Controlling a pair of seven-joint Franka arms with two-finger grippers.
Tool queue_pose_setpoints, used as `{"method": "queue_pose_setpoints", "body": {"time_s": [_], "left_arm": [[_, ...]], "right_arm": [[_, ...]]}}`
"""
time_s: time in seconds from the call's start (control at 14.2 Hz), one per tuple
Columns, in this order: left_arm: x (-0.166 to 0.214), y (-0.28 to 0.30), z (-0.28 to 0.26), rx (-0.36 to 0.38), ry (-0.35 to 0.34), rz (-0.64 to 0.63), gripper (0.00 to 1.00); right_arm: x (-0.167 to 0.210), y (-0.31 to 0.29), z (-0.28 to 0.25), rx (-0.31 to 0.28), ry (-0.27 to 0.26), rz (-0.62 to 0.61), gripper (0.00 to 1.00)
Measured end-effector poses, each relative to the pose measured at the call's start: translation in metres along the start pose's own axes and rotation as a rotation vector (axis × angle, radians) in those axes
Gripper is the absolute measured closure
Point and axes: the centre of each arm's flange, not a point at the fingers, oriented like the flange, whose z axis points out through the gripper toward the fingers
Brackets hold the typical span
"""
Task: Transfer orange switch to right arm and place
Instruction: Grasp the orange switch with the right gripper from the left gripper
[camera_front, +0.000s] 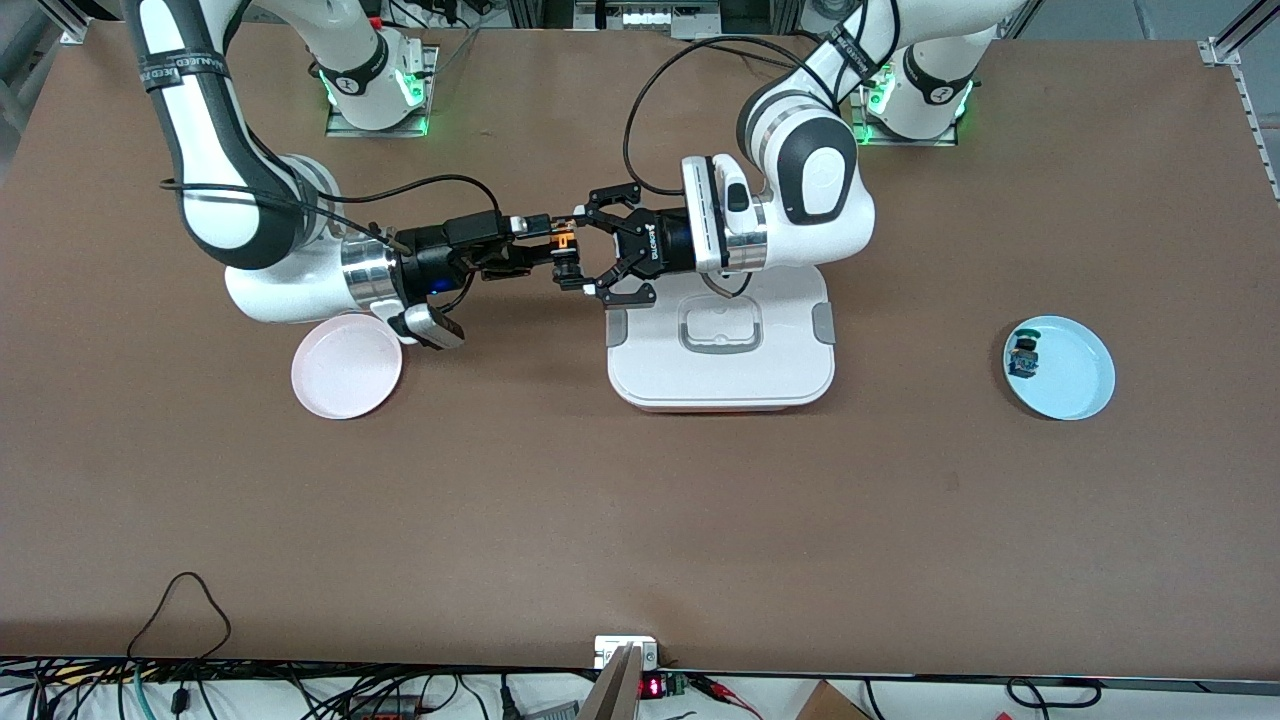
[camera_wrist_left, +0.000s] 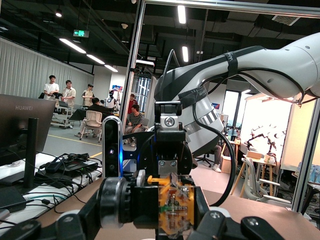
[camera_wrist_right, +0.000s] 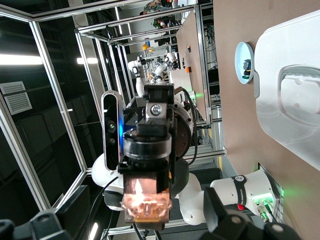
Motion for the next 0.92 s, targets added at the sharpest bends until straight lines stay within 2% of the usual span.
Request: {"method": "queue_pose_setpoints", "body": {"time_s": [0.35, 0.42, 0.7, 0.77, 0.92], "left_arm": [[-0.0001, 0.0003, 0.0003, -0.001, 0.0, 0.0, 0.28], [-0.0001, 0.0003, 0.0003, -0.001, 0.0, 0.001, 0.28], [-0.0009, 0.0002, 0.0, 0.0, -0.002, 0.001, 0.28], [-0.0003, 0.0, 0.0002, 0.0, 0.0, 0.007, 0.28], [-0.0002, -0.0001, 0.0003, 0.0, 0.001, 0.01, 0.28]], "right_arm": [[0.0023, 0.0008, 0.0012, -0.017, 0.022, -0.011, 0.02], [0.0028, 0.0012, 0.0026, -0.023, 0.028, -0.014, 0.09], [0.0032, -0.0027, 0.0053, -0.027, 0.03, -0.056, 0.55], [0.0033, -0.0035, 0.0048, -0.028, 0.03, -0.058, 0.6], [0.0034, -0.0038, 0.0048, -0.028, 0.03, -0.061, 0.6]]}}
